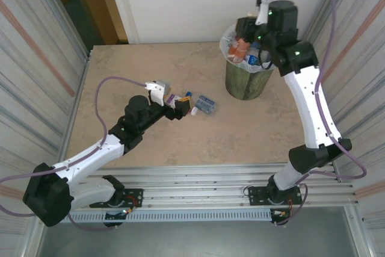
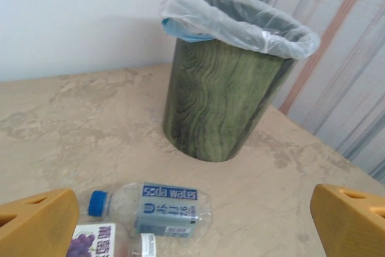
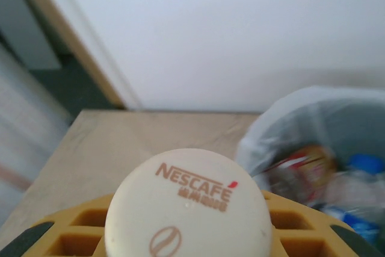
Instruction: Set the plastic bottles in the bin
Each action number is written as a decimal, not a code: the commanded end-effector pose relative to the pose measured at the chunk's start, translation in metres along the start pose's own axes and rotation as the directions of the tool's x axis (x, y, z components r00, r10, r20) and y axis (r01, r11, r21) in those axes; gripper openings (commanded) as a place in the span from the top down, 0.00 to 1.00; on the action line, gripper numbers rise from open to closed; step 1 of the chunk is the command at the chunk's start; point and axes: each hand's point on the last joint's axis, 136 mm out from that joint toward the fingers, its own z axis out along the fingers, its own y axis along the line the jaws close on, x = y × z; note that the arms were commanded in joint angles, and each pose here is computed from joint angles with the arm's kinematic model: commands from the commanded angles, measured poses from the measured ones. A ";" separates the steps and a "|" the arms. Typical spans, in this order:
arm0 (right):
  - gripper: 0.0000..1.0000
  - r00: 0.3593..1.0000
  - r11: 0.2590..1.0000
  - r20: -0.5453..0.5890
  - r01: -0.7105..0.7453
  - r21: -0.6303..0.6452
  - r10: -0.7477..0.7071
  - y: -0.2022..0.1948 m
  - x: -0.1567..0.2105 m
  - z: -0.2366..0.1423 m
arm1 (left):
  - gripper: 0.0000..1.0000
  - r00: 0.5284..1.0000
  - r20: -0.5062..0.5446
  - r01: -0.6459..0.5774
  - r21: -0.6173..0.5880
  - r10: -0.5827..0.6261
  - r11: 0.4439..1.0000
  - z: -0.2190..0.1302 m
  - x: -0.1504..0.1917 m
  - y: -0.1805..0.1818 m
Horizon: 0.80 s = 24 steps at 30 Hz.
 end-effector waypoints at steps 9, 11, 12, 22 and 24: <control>0.77 0.990 0.977 -0.141 0.001 0.215 0.030 -0.110 0.007 0.065 | 0.01 1.000 -0.003 0.028 -0.133 -0.029 0.991 -0.010 0.002 0.024; 0.77 0.985 0.972 -0.166 -0.002 0.235 0.042 -0.122 0.015 0.071 | 0.01 0.999 -0.009 0.034 -0.144 -0.035 0.989 -0.010 0.004 0.028; 0.77 0.982 0.970 -0.182 -0.007 0.242 0.052 -0.128 0.020 0.075 | 0.01 0.999 -0.015 0.037 -0.149 -0.039 0.988 -0.010 0.006 0.029; 0.74 0.937 0.957 -0.339 0.016 0.290 0.087 -0.159 0.072 0.103 | 0.01 0.996 -0.053 0.059 -0.168 -0.069 0.984 -0.006 0.012 0.035; 0.73 0.926 0.954 -0.368 0.029 0.299 0.087 -0.163 0.082 0.109 | 0.01 0.996 -0.059 0.063 -0.170 -0.074 0.983 -0.006 0.014 0.036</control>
